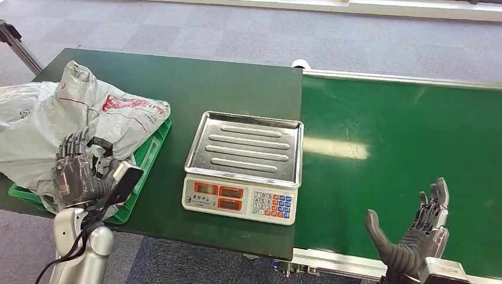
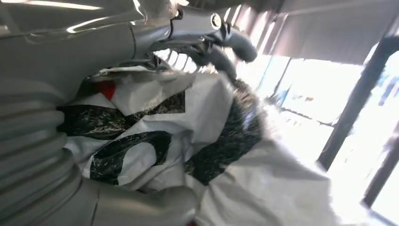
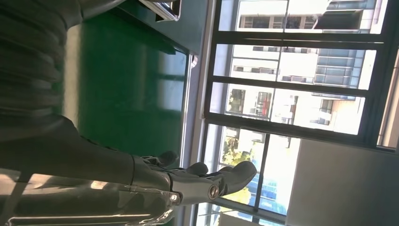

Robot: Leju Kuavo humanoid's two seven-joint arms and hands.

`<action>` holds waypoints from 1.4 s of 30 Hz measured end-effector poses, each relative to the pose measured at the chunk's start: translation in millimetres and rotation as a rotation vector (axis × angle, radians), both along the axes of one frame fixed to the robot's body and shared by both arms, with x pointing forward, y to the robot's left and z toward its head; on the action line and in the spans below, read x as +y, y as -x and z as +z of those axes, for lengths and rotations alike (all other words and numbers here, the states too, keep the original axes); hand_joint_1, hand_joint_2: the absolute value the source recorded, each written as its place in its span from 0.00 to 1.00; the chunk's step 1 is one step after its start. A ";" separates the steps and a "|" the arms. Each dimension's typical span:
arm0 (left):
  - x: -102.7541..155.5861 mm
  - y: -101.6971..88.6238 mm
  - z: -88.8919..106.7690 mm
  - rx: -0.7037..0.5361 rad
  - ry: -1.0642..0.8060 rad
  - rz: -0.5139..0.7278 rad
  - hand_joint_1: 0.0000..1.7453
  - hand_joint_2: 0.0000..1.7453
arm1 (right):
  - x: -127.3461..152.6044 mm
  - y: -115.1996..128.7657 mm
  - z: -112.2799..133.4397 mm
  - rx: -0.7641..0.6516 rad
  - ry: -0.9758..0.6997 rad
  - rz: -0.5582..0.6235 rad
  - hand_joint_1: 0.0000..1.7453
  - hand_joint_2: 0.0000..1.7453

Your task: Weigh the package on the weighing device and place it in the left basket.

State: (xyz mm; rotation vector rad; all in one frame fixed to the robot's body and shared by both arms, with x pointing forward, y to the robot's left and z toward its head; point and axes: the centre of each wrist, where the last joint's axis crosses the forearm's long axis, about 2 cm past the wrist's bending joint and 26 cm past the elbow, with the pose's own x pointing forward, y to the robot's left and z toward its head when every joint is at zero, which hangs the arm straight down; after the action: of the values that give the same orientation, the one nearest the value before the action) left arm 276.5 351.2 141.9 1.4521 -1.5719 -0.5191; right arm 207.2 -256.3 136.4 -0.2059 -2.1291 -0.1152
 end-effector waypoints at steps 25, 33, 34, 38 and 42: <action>-67.3 -5.7 29.9 -0.487 0.507 -0.643 0.00 1.00 | 14.2 -33.7 3.3 -0.014 -0.036 0.136 0.00 1.00; -106.5 -16.6 26.7 -0.353 0.779 -0.899 0.00 1.00 | 28.9 -61.7 9.7 0.015 -0.011 0.256 0.00 1.00; -111.6 -18.1 26.5 -0.340 0.794 -0.918 0.00 1.00 | 31.7 -65.7 10.7 0.017 -0.008 0.269 0.00 1.00; -127.0 -23.4 27.7 -0.288 0.872 -0.975 0.00 1.00 | 41.9 -79.0 14.3 0.020 -0.002 0.308 0.00 1.00; -136.6 -28.6 28.2 -0.248 0.960 -1.029 0.00 1.00 | 51.6 -87.7 15.7 0.028 0.004 0.346 0.00 0.25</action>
State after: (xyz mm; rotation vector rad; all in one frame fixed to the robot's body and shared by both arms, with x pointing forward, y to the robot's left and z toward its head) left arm 305.1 214.5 170.1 -0.0785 -2.2518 -0.0628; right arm 294.9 -204.7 152.1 0.1593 -2.1049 0.0945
